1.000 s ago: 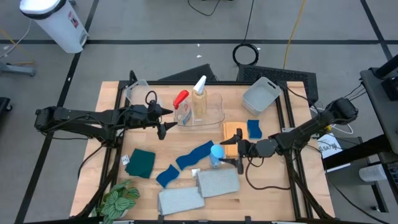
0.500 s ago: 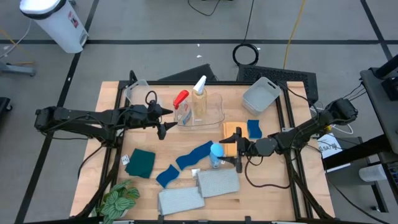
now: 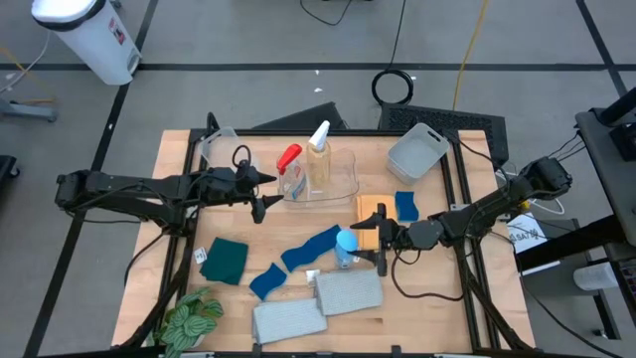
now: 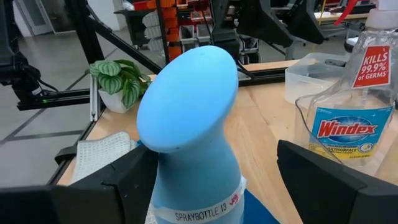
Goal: Pick & Place Kitchen Items
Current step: Put the blue air freshener spray into the transparent bin
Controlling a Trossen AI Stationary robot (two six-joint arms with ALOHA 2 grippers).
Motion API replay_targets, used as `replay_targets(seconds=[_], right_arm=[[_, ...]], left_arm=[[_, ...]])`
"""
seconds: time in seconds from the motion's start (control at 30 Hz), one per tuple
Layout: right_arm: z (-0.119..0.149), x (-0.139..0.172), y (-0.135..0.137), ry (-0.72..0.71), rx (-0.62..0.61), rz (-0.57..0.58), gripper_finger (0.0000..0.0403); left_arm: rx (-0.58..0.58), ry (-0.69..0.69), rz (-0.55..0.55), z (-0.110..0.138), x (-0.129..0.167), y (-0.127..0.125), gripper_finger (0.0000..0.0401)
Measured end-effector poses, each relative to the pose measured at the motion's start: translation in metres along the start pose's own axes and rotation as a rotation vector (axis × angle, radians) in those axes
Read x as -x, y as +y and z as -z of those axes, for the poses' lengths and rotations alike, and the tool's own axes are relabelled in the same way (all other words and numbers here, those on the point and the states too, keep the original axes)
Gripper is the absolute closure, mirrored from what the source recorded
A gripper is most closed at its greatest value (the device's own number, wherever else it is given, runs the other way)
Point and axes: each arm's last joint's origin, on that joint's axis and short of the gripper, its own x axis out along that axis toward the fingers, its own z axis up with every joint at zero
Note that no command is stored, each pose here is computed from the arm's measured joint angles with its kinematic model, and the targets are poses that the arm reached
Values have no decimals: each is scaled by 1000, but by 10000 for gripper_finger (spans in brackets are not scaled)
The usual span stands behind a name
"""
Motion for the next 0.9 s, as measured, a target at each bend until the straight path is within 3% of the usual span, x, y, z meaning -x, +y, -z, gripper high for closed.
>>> replay_targets(seconds=[0.3, 0.57, 0.9], right_arm=[[-8, -4, 5, -10, -30, -51, 110], [-2, -23, 10, 28, 23, -40, 110], [-14, -40, 15, -14, 28, 7, 110]], left_arm=[[0, 0, 0, 0, 0, 0, 93], [0, 0, 0, 0, 0, 0, 93], [0, 0, 0, 0, 0, 0, 93]])
